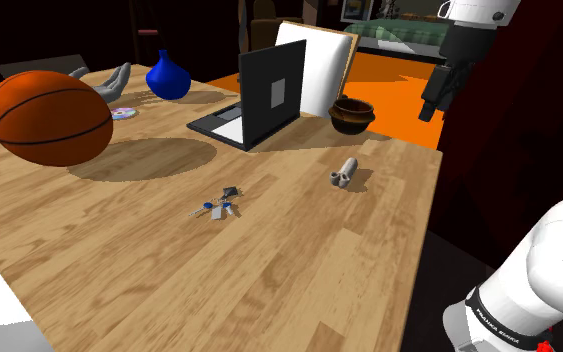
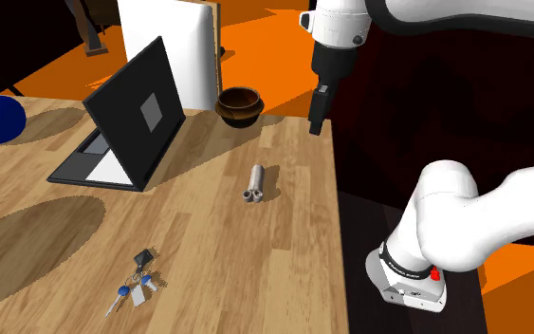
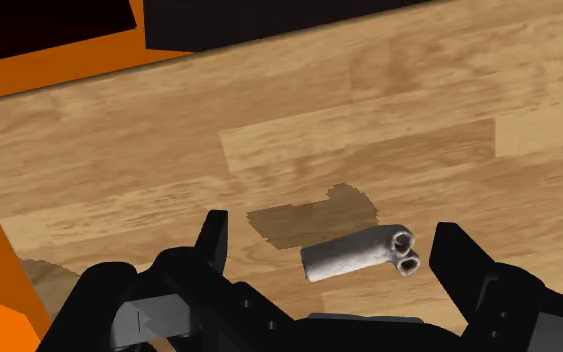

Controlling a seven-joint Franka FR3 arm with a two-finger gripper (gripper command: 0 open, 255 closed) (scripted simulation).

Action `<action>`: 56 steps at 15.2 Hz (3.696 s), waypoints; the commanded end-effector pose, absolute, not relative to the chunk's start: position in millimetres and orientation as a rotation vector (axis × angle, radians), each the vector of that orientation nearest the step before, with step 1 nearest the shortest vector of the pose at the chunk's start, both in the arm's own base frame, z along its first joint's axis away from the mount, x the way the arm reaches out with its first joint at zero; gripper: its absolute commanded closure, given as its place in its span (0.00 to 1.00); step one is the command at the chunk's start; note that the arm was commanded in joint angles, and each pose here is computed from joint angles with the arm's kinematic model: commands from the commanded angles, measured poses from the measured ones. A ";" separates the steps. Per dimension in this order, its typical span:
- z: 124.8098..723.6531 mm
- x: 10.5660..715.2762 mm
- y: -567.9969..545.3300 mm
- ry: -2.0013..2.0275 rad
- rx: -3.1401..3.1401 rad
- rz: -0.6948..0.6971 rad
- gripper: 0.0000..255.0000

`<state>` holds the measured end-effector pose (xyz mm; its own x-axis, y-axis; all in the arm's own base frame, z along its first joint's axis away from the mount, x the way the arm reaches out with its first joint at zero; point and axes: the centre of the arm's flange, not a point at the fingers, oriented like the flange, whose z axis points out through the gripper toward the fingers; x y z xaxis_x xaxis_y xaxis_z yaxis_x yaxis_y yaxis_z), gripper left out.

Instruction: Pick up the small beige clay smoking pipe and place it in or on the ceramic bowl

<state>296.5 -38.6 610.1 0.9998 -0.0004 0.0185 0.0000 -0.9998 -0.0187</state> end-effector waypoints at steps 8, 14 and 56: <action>539.7 319.3 9.6 0.837 -2.976 -0.128 0.00; 482.2 360.2 37.2 1.495 -2.675 -0.205 0.00; 479.7 396.6 42.9 1.836 -2.437 -0.244 1.00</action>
